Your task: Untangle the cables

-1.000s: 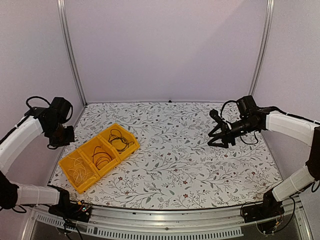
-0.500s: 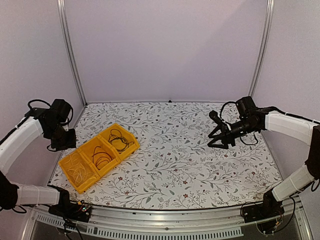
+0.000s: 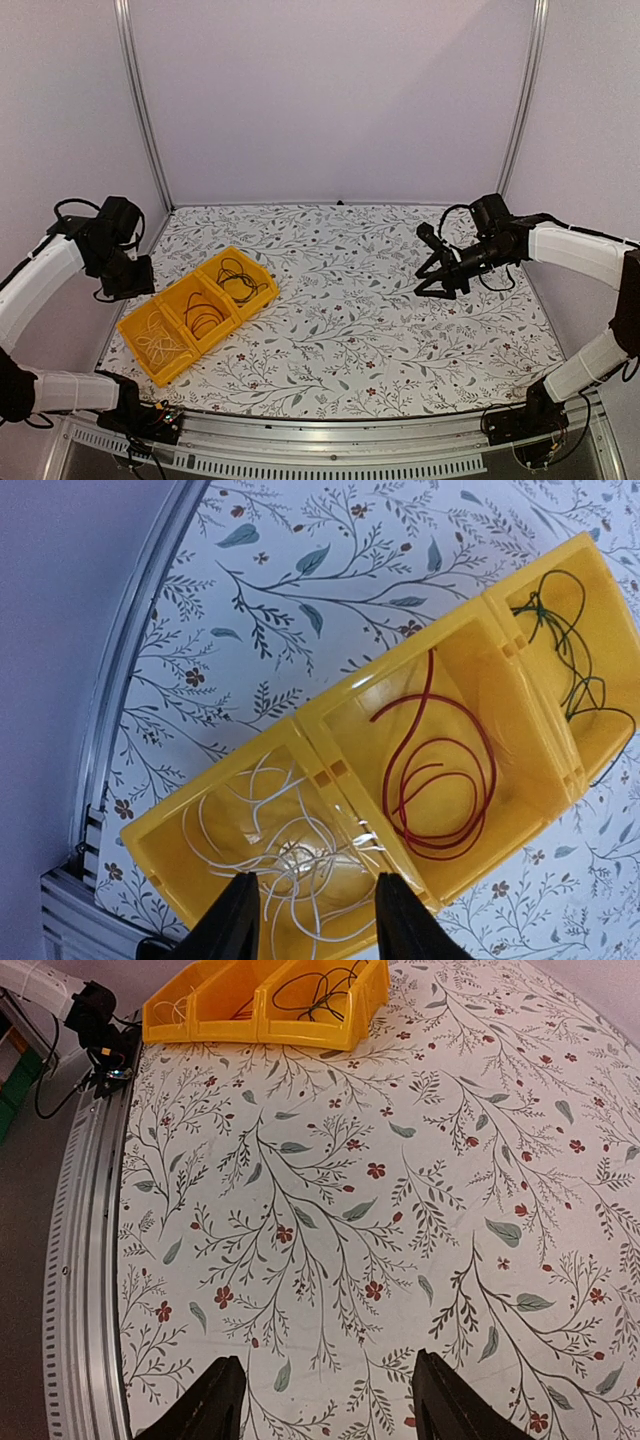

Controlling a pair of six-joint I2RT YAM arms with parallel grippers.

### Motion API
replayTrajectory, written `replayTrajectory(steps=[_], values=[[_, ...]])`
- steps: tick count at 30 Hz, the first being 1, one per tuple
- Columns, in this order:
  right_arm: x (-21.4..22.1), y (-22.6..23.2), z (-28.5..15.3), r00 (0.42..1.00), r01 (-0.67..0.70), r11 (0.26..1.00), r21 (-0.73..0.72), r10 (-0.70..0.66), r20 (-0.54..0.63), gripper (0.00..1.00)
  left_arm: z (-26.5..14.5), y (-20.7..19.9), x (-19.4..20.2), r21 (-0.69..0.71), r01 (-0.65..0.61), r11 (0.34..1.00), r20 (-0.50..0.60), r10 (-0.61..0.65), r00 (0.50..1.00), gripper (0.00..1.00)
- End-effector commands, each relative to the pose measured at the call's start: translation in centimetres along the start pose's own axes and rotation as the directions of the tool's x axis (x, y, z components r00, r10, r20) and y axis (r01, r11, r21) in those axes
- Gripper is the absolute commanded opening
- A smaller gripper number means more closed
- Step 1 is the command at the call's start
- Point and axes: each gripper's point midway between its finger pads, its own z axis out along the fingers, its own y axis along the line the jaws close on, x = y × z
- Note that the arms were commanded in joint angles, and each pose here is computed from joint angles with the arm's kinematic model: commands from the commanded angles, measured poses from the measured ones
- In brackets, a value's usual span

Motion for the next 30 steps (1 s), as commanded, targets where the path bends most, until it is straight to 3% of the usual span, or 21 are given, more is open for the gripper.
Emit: replayTrajectory(steps=[1,5,14,18,20,21,24,28,29,30], values=[[-0.2,-0.6,0.1,1.0,0.012,1.0,0.021,-0.012,-0.015,0.61,-1.5,-3.6,-3.3,0.145,-0.05,0.988,0.122,0.032,0.992,0.41],[-0.1,-2.1,0.0,0.999,-0.006,0.996,0.093,0.009,-0.031,0.61,-3.2,-8.0,-6.3,0.273,-0.191,0.943,0.26,0.119,0.958,0.41],[-2.5,-7.7,-5.4,0.998,-0.056,0.91,0.411,0.034,0.06,0.66,-3.0,-16.0,-9.6,0.322,-0.434,0.842,0.391,0.299,0.871,0.42],[-4.1,-9.4,-8.3,0.994,-0.086,0.851,0.518,0.039,0.101,0.75,-5.0,-19.3,-11.6,0.321,-0.526,0.787,0.521,0.317,0.793,0.43],[-5.4,-10.2,-10.2,0.991,-0.11,0.81,0.575,0.042,0.131,0.84,-6.4,-20.4,-12.7,0.323,-0.555,0.767,0.585,0.299,0.754,0.44],[-6.1,-10.5,-11.0,0.989,-0.115,0.79,0.602,0.036,0.143,0.95,-7.1,-20.9,-13.3,0.328,-0.563,0.758,0.61,0.286,0.739,0.44],[-8.3,-11.3,-13.6,0.982,-0.144,0.726,0.672,0.02,0.189,0.99,-9.4,-22.4,-15.1,0.37,-0.562,0.739,0.647,0.229,0.727,0.46],[-10.1,-13.1,-17.3,0.954,-0.269,0.587,0.764,0.05,0.297,0.99,-12.8,-24.8,-16.3,0.428,-0.589,0.685,0.711,0.147,0.687,0.56],[-10.1,-13.4,-17.8,0.947,-0.295,0.559,0.775,0.063,0.315,0.99,-13.9,-25.4,-16.4,0.438,-0.604,0.666,0.734,0.122,0.668,0.64],[-10.2,-13.5,-18.4,0.941,-0.316,0.533,0.785,0.072,0.33,0.99,-15.0,-26.0,-16.5,0.446,-0.626,0.64,0.758,0.102,0.644,0.81]])
